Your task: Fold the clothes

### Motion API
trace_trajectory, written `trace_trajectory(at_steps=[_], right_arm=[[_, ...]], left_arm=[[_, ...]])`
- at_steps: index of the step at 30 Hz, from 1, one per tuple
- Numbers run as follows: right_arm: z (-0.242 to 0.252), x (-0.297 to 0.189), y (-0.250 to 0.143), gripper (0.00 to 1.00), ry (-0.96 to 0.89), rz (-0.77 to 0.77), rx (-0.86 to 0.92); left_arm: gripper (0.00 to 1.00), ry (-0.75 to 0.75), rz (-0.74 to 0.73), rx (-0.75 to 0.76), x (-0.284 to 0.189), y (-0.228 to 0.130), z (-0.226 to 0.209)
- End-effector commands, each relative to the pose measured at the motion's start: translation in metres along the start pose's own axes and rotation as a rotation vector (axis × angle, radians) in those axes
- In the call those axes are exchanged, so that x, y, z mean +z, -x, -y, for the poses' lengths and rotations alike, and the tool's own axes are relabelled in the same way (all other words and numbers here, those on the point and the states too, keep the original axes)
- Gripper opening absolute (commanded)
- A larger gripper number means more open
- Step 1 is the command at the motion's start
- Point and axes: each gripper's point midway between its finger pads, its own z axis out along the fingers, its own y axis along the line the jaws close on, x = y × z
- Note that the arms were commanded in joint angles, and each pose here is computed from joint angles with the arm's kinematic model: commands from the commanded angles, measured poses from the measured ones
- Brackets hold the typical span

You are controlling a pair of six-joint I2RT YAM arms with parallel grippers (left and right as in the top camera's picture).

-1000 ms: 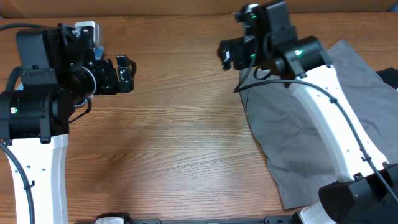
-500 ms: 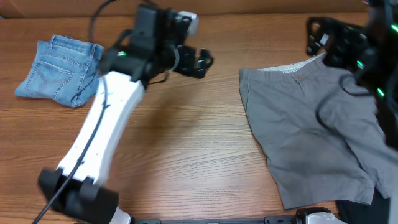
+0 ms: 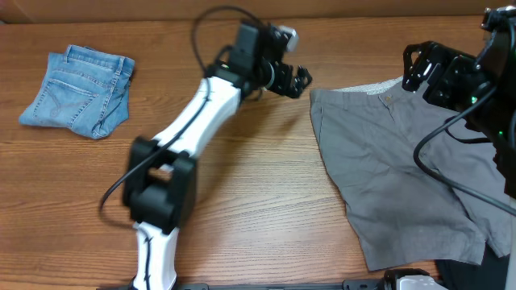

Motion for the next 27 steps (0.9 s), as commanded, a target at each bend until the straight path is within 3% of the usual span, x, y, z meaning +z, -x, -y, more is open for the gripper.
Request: trace_trajectory(at_steps=[1, 9, 14, 24, 27], right_arm=[[0.002, 0.008, -0.003, 0.98, -0.002, -0.027, 0.015], [0.009, 0.022, -0.022, 0.98, -0.034, -0.13, 0.026], [0.01, 0.028, -0.03, 0.95, -0.032, -0.175, 0.033], [0.011, 0.028, -0.039, 0.94, -0.038, -0.214, 0.037], [0.013, 0.027, -0.043, 0.94, -0.044, -0.23, 0.039]], left_arm=[[0.95, -0.107, -0.042, -0.059, 0.031, -0.019, 0.013], [0.88, -0.128, -0.067, -0.08, 0.06, -0.04, 0.011], [0.73, -0.13, -0.034, -0.073, 0.077, -0.04, 0.019], [0.72, -0.066, -0.01, -0.164, 0.103, -0.051, 0.006], [0.61, -0.032, 0.002, -0.164, 0.103, -0.049, 0.0]])
